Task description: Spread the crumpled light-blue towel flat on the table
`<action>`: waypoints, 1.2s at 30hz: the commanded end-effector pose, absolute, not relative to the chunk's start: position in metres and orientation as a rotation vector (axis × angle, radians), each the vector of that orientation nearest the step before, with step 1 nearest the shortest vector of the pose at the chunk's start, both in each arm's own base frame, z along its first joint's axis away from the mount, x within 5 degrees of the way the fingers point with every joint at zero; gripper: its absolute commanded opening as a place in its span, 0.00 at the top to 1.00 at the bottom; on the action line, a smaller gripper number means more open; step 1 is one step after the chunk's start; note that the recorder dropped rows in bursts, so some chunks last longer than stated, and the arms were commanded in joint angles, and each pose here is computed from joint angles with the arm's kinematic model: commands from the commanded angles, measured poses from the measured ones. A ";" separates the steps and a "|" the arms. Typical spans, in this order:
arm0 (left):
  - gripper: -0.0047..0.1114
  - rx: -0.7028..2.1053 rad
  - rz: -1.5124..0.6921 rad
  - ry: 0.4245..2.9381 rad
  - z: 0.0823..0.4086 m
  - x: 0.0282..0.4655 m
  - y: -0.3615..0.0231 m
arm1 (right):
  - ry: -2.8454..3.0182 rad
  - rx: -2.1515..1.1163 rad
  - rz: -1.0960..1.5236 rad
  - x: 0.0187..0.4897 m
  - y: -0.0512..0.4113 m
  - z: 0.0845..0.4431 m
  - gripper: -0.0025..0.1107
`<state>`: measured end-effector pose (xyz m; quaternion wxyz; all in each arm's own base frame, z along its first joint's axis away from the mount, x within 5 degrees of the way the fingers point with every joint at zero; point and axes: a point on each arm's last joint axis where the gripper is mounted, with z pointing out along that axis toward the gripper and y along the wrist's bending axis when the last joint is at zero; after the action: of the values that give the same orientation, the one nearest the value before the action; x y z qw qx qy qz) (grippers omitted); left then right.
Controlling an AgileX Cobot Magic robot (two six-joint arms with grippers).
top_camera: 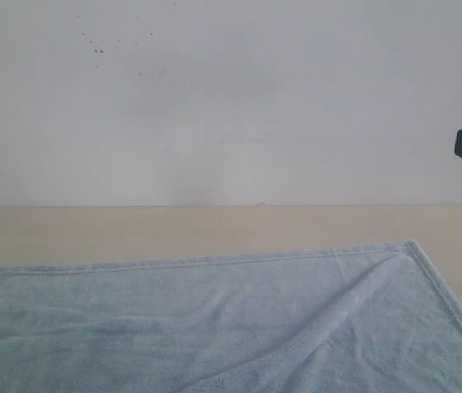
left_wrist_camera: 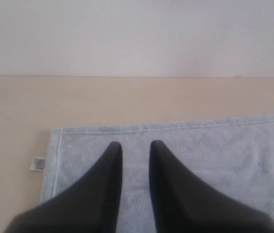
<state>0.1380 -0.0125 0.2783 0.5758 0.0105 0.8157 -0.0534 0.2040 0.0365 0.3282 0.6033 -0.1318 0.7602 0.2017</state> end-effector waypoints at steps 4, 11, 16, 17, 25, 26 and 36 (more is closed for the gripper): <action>0.78 0.022 -0.153 1.964 0.273 0.133 -0.014 | 1.715 -0.209 0.611 0.181 0.041 0.337 0.97; 0.78 0.022 -0.153 1.962 0.273 0.134 -0.014 | 1.727 -0.123 0.706 0.178 0.042 0.339 0.97; 0.78 0.021 -0.153 1.960 0.273 0.134 -0.014 | 1.727 -0.118 0.701 0.179 0.041 0.339 0.97; 0.78 0.021 -0.153 1.960 0.273 0.134 -0.014 | 1.727 -0.118 0.701 0.179 0.041 0.339 0.97; 0.78 0.021 -0.153 1.960 0.273 0.134 -0.014 | 1.727 -0.118 0.701 0.179 0.041 0.339 0.97; 0.78 0.021 -0.153 1.960 0.273 0.134 -0.014 | 1.727 -0.118 0.701 0.179 0.041 0.339 0.97; 0.78 0.021 -0.153 1.960 0.273 0.134 -0.014 | 1.550 -0.095 0.550 0.140 0.033 0.368 0.97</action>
<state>0.1347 -0.0134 0.2739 0.5546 0.0135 0.8300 -0.0571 0.1532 0.0375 0.3596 0.6498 -0.0494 0.7084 0.2710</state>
